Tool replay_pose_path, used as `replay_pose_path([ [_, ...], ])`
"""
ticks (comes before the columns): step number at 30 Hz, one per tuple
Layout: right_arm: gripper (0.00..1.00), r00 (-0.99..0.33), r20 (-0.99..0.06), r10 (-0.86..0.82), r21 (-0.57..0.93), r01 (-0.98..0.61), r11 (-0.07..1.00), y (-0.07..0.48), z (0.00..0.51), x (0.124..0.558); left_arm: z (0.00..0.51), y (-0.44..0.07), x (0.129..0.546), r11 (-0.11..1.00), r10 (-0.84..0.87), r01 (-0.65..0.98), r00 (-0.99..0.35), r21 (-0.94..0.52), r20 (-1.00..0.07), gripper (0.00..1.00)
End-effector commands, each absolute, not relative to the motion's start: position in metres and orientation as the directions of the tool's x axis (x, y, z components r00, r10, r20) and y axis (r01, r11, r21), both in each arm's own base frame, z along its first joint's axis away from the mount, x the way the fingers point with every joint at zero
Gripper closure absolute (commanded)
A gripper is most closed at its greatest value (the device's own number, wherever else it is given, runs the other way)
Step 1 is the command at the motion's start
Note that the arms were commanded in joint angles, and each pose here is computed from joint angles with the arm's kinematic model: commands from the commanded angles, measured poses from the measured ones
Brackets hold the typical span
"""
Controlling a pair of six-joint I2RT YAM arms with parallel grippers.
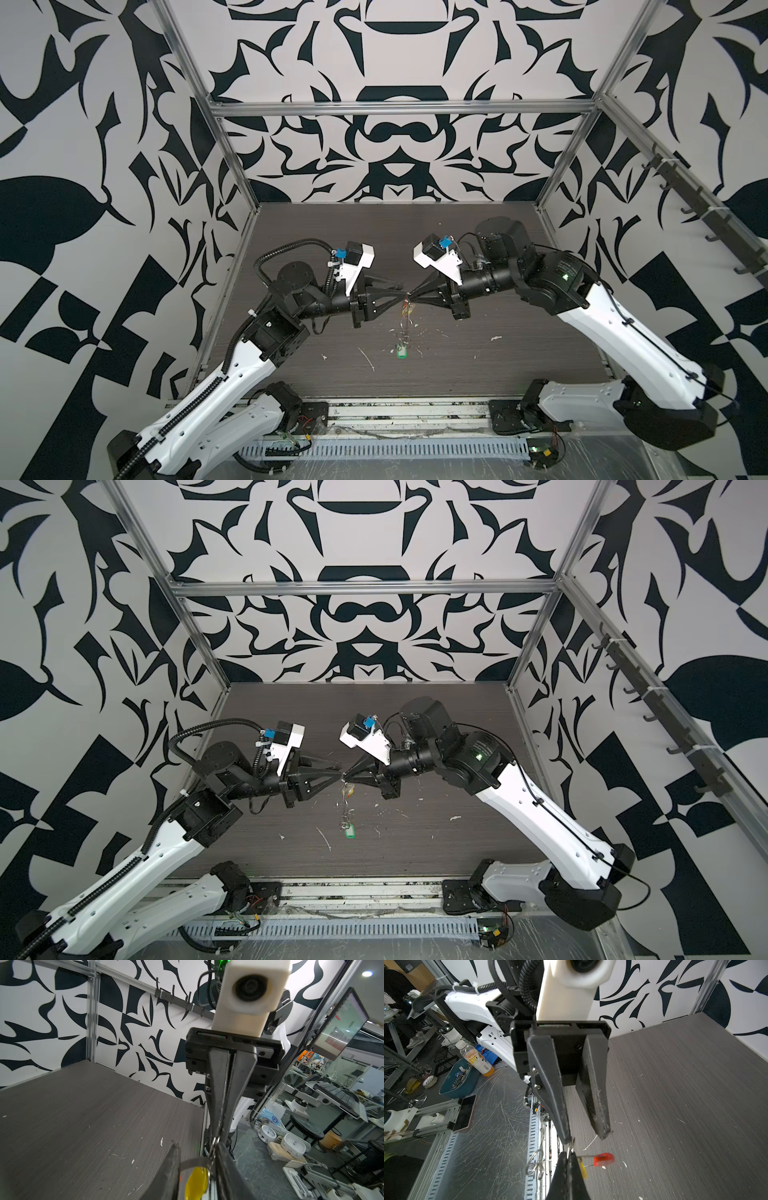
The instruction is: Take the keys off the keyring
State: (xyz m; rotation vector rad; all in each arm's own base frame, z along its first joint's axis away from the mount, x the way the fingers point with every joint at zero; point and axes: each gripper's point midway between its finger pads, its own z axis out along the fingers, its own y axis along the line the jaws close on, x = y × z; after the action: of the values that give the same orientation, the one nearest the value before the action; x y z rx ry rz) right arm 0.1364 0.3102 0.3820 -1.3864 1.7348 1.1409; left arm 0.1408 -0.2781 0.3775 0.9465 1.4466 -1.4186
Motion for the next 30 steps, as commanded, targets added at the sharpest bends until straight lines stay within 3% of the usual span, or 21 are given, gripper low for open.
replay_pose_path([
  [1,1.00,-0.183,-0.910,-0.371,0.184,-0.982,0.033,0.309,0.406,0.133,0.387,-0.279,0.132,0.010,-0.043,0.948,-0.318,-0.318,-0.947,0.69],
  [9,1.00,-0.186,-0.909,-0.373,0.183,-0.982,0.043,0.311,0.405,0.137,0.386,-0.282,0.131,-0.015,-0.028,0.942,-0.335,-0.335,-0.942,0.81],
  [14,1.00,-0.186,-0.912,-0.365,0.183,-0.982,0.043,0.311,0.407,0.138,0.386,-0.282,0.131,-0.013,-0.031,0.941,-0.338,-0.338,-0.941,1.00],
  [19,1.00,-0.192,-0.931,-0.311,0.180,-0.981,0.067,0.312,0.417,0.142,0.391,-0.280,0.136,0.006,-0.084,0.945,-0.325,-0.327,-0.942,1.00],
  [25,0.62,-0.141,-0.980,-0.140,0.116,-0.978,0.176,0.300,0.444,0.151,0.401,-0.271,0.148,0.073,-0.232,0.951,-0.277,-0.301,-0.932,1.00],
  [30,0.56,-0.129,-0.991,-0.044,0.107,-0.933,0.343,0.282,0.444,0.171,0.407,-0.266,0.152,0.100,-0.279,0.950,-0.259,-0.296,-0.925,1.00],
])
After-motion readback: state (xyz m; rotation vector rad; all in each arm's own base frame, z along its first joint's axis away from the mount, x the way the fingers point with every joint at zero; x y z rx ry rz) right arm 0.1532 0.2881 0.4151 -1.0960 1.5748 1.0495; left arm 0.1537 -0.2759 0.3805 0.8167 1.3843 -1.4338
